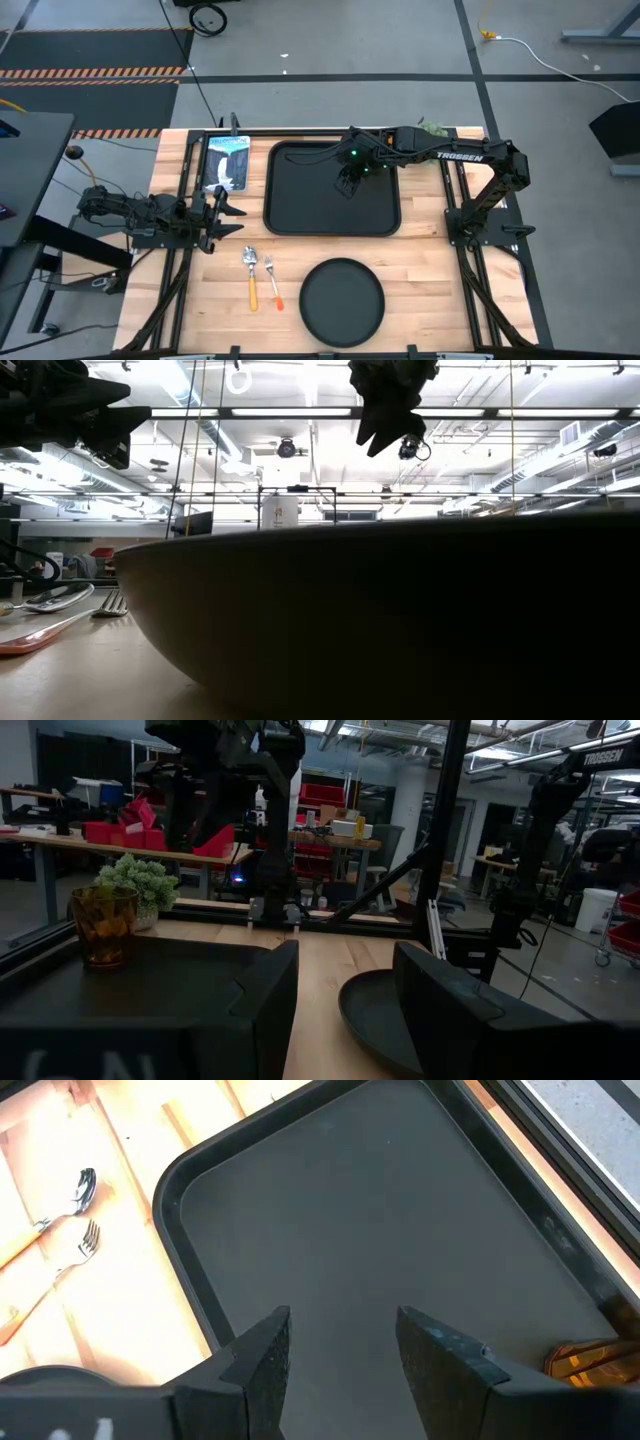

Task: Pick and place plate/cup/fork/spoon on tray
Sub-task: Put the black plate on the black serving tray to the bottom left of the brown cup

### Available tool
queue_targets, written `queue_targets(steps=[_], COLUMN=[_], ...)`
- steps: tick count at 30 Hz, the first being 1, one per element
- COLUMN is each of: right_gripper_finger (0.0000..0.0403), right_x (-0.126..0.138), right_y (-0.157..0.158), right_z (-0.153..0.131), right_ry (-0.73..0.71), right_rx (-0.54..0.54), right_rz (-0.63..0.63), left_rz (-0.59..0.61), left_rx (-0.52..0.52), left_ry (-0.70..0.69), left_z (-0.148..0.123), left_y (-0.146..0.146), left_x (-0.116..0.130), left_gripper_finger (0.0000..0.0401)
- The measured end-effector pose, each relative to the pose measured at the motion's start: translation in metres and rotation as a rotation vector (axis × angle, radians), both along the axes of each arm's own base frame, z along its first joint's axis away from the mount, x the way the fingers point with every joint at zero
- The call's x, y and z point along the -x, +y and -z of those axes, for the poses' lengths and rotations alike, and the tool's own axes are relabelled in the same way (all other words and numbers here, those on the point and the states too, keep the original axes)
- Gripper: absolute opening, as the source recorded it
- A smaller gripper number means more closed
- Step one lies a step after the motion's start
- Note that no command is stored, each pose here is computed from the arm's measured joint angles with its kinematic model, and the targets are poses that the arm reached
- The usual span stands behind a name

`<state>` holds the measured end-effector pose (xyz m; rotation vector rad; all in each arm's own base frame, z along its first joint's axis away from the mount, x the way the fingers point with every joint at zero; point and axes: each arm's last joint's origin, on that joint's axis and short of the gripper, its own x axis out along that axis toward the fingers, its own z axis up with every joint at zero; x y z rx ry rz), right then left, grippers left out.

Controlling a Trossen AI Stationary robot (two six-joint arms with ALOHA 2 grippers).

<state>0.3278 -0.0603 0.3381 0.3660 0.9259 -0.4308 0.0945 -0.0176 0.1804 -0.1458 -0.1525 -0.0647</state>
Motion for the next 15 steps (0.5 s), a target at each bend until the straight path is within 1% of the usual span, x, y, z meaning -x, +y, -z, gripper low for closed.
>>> queue_targets(steps=[12,15], right_gripper_finger=[0.0189,0.0189], right_x=[-0.0002,-0.0027], right_y=[0.0000,0.0010], right_z=[0.0000,-0.0004], right_ry=[-0.002,-0.027], right_rx=[-0.001,0.004], right_rz=[0.002,-0.003], left_rz=[0.000,0.000], left_rx=[0.000,0.000], left_ry=[0.000,-0.001], left_z=[0.0000,-0.0002], left_y=[0.0000,0.0000], left_x=[0.0000,0.0000], left_gripper_finger=[0.0174,0.0174])
